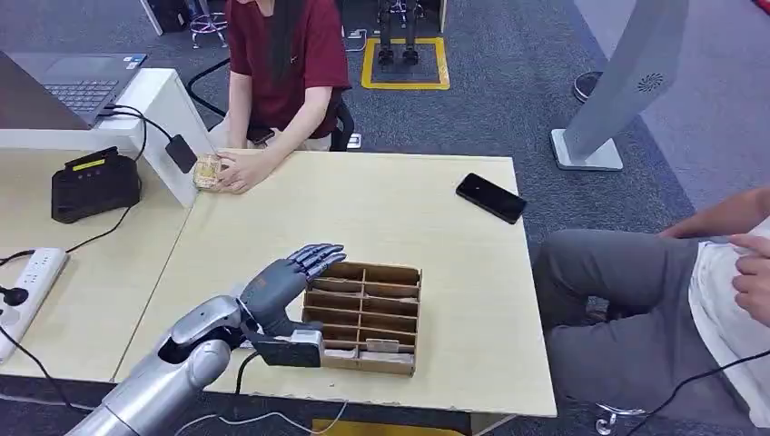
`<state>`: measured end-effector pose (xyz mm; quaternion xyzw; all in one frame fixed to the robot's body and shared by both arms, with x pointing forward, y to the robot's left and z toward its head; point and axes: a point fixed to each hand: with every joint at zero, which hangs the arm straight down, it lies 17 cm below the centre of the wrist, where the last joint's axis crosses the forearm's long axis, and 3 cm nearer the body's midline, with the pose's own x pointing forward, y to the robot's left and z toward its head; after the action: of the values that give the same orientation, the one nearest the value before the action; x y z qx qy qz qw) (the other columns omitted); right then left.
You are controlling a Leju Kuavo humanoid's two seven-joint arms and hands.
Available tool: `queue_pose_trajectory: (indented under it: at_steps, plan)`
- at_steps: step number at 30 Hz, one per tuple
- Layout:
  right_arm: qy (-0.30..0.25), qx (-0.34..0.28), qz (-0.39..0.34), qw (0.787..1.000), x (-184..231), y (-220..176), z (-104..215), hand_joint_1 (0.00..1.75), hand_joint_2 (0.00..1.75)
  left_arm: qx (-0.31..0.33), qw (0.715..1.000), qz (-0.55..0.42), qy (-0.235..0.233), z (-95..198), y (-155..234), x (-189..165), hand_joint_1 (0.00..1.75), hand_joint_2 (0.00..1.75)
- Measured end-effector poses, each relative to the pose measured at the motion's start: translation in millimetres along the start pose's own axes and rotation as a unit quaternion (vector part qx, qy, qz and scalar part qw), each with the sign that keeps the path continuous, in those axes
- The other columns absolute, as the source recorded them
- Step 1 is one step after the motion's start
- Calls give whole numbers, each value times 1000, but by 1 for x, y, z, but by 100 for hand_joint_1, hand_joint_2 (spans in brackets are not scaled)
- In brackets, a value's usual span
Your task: Pass the card to the sensor for recognition and then transmit it.
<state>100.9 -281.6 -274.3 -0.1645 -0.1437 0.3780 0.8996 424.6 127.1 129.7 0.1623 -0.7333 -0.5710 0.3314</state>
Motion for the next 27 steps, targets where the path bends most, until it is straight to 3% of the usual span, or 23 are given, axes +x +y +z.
queue_pose_trajectory:
  at_steps: [27]
  plan:
    - [0,2,2,1000,0,1,0,0,175,3,1000,-12,1,10,3,0,0,175]
